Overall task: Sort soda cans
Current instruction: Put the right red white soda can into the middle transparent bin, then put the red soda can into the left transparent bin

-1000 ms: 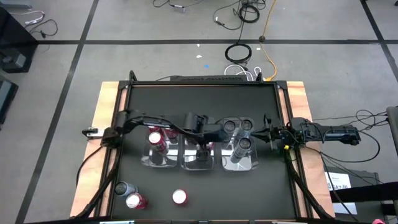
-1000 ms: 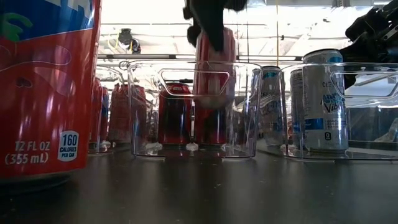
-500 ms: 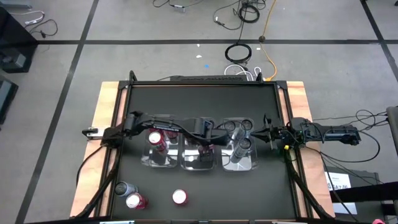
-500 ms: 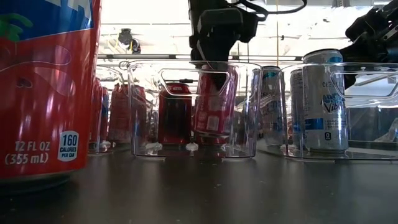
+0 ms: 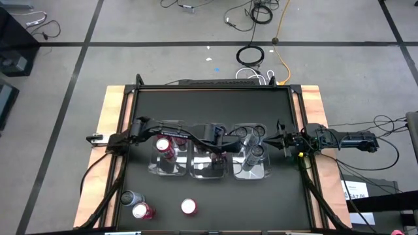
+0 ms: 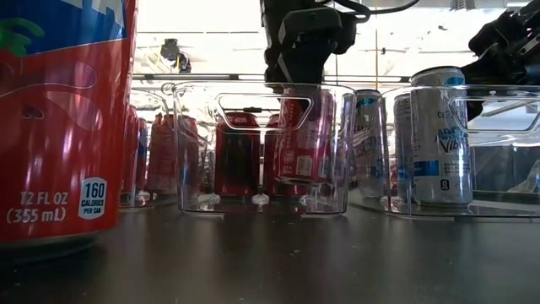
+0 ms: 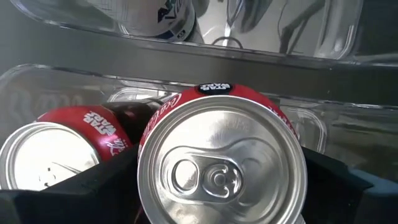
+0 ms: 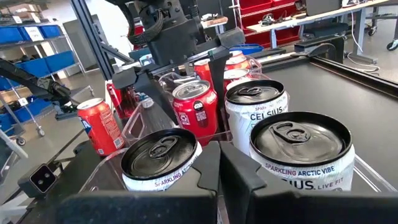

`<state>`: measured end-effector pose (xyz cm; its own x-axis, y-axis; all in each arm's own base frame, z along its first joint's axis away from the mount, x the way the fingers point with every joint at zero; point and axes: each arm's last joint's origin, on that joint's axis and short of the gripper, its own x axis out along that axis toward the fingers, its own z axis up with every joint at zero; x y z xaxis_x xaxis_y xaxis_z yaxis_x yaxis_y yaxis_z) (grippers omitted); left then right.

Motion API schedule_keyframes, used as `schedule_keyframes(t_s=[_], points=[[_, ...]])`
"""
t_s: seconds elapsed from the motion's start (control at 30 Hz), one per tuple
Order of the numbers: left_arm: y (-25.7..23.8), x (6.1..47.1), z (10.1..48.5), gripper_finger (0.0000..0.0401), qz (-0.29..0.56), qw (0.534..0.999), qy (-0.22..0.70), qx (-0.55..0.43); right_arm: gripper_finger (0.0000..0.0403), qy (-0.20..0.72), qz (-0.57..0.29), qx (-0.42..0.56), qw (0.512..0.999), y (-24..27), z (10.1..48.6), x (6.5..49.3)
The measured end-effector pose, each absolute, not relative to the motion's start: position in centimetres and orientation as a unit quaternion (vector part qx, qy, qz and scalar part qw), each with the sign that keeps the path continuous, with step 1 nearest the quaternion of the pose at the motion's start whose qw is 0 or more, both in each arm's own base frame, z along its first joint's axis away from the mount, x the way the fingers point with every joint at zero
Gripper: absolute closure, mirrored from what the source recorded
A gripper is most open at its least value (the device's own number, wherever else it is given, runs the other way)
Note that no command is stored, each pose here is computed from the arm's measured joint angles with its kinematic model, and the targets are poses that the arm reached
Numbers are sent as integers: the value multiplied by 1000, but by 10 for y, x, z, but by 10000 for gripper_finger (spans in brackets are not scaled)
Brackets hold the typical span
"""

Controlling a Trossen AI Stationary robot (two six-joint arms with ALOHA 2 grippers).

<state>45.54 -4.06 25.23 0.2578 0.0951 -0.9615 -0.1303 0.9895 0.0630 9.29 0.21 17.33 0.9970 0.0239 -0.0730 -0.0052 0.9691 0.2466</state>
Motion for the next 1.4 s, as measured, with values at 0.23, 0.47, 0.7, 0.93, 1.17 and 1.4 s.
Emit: schedule_keyframes(t_s=[0.23,0.47,0.7,0.93,1.17,1.4], points=[[-42,456,249,56,68,789,610,-17,399,38,7,124,992,2,173,93],[-42,457,245,56,75,786,613,-26,399,38,7,124,992,2,173,93],[-42,458,237,55,79,776,625,-22,399,38,7,124,992,2,173,93],[-42,458,237,20,81,775,627,-19,399,37,7,124,992,2,173,93],[-41,455,240,4,80,771,632,-16,399,38,7,124,992,2,173,93],[-39,436,269,5,89,767,635,-25,399,38,7,124,992,2,173,93]])
